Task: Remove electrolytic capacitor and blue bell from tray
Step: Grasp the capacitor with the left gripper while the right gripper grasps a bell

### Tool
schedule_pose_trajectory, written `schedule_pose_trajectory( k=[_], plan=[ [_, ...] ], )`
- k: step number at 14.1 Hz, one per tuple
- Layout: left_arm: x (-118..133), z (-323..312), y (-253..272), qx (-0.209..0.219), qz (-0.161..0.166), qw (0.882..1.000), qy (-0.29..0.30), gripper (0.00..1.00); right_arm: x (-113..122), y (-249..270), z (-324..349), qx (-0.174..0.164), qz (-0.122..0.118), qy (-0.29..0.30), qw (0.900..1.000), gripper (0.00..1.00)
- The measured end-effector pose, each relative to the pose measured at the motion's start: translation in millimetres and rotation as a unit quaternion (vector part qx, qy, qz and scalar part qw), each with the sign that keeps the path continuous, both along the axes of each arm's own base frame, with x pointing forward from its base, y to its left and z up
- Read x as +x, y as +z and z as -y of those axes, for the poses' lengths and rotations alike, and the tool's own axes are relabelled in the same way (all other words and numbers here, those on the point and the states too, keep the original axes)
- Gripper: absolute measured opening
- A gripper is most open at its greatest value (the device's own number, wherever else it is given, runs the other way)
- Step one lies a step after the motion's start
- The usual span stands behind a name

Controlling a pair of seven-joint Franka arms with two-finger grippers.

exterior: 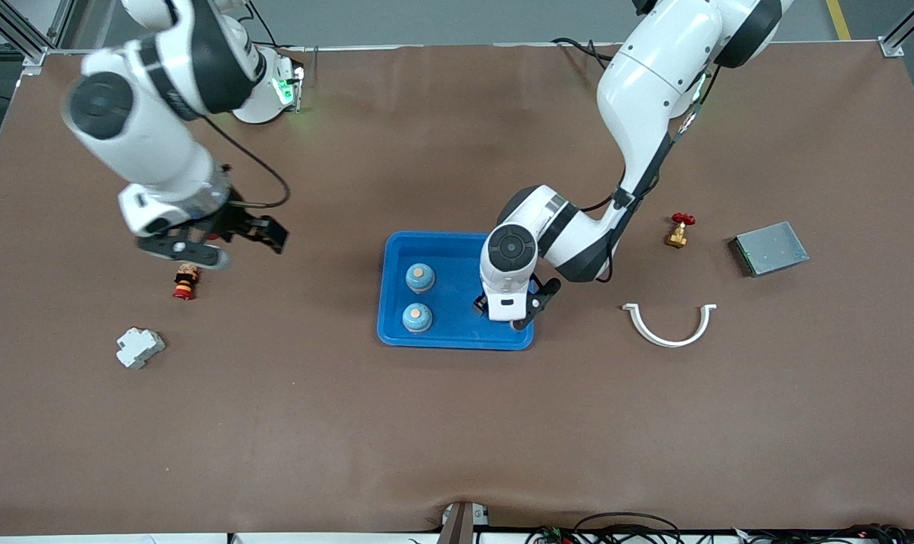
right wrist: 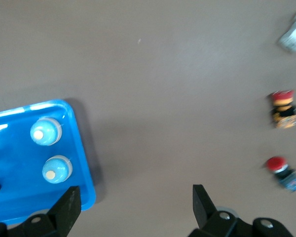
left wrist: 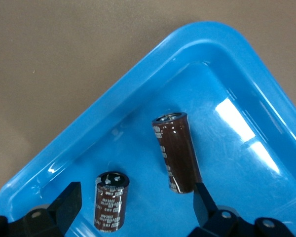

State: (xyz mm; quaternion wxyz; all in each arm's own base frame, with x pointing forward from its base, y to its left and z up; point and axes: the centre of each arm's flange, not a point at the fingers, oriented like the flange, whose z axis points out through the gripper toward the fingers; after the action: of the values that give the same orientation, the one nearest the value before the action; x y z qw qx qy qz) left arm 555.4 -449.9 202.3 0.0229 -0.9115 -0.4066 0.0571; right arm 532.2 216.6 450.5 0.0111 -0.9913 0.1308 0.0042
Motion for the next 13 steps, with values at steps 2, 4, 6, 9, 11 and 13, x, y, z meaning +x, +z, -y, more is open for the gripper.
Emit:
schedule_pose_trajectory(
  k=[2,4,6,9,11,13],
  plan=[
    [1,1,-6,-0.003,0.005,1.000,0.018,1.00,-5,-32,-39,-0.004,-0.002,-0.012,1.000,1.00],
    [2,1,-13,-0.005,0.008,0.999,0.035,1.00,-6,-64,-70,-0.003,0.006,-0.031,0.999,1.00],
    [3,2,-17,-0.007,0.011,0.999,0.046,1.00,-9,-97,-96,-0.001,0.013,-0.046,0.999,1.00],
    [4,2,-23,-0.010,0.018,0.998,0.062,1.00,-12,-137,-122,0.004,0.024,-0.056,0.998,1.00],
    [4,1,-29,-0.009,0.017,0.998,0.067,1.00,-13,-163,-137,0.011,0.025,-0.060,0.998,1.00],
    [8,-4,-31,-0.006,0.021,0.997,0.071,1.00,-17,-187,-156,0.010,0.024,-0.069,0.997,1.00]
  ],
)
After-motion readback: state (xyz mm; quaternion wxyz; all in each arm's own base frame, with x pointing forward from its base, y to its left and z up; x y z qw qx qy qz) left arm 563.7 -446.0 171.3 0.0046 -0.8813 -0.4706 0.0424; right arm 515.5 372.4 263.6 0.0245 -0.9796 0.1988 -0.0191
